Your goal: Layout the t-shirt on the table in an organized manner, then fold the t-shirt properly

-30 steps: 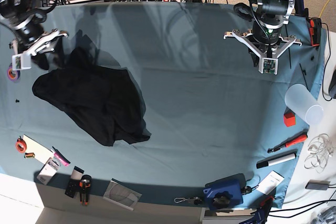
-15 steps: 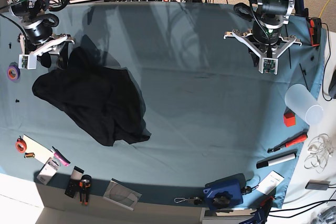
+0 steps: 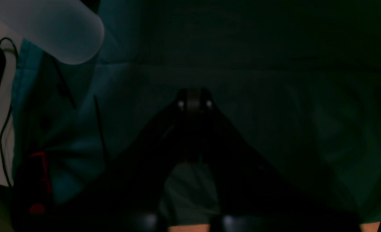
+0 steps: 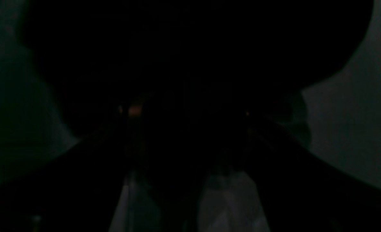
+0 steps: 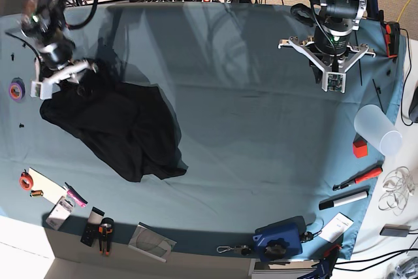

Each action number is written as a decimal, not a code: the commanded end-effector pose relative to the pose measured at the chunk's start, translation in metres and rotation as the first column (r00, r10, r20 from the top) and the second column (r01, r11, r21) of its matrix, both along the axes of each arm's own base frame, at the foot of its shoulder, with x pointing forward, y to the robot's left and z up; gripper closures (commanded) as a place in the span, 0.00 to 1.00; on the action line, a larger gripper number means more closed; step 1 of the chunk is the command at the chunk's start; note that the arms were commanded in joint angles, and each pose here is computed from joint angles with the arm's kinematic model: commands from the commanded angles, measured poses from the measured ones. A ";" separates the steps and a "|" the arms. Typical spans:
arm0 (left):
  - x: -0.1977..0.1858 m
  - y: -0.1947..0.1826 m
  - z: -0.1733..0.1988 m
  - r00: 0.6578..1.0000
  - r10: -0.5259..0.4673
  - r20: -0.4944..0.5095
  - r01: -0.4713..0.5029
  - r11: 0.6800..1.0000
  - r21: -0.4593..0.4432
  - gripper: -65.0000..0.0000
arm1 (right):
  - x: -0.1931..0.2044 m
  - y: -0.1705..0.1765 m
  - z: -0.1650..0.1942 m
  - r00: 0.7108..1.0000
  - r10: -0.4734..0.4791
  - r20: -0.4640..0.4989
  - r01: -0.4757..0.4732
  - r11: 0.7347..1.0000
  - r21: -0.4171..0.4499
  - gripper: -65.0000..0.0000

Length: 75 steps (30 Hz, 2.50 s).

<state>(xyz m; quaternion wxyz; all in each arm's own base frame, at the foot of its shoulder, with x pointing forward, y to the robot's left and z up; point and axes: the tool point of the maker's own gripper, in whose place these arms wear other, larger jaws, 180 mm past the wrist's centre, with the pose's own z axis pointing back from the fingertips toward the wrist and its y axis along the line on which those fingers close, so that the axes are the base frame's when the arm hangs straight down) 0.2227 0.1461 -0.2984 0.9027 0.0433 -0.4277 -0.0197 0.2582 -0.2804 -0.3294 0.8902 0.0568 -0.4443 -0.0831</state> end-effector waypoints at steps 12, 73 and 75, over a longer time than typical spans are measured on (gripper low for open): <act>0.005 0.001 0.011 0.999 -0.001 0.047 0.000 1.000 0.005 1.00 | 0.034 0.013 0.017 0.993 0.065 0.097 -0.067 0.998 0.015 0.92; 0.114 -0.314 0.028 0.182 -0.945 0.273 0.911 0.266 0.315 0.63 | 0.028 -0.127 0.078 0.918 -0.274 0.285 0.269 0.961 0.058 1.00; 0.117 -0.322 0.033 0.105 -0.958 0.268 0.889 0.211 0.406 0.63 | 0.028 -0.127 0.078 0.919 -0.274 0.284 0.269 0.962 0.058 1.00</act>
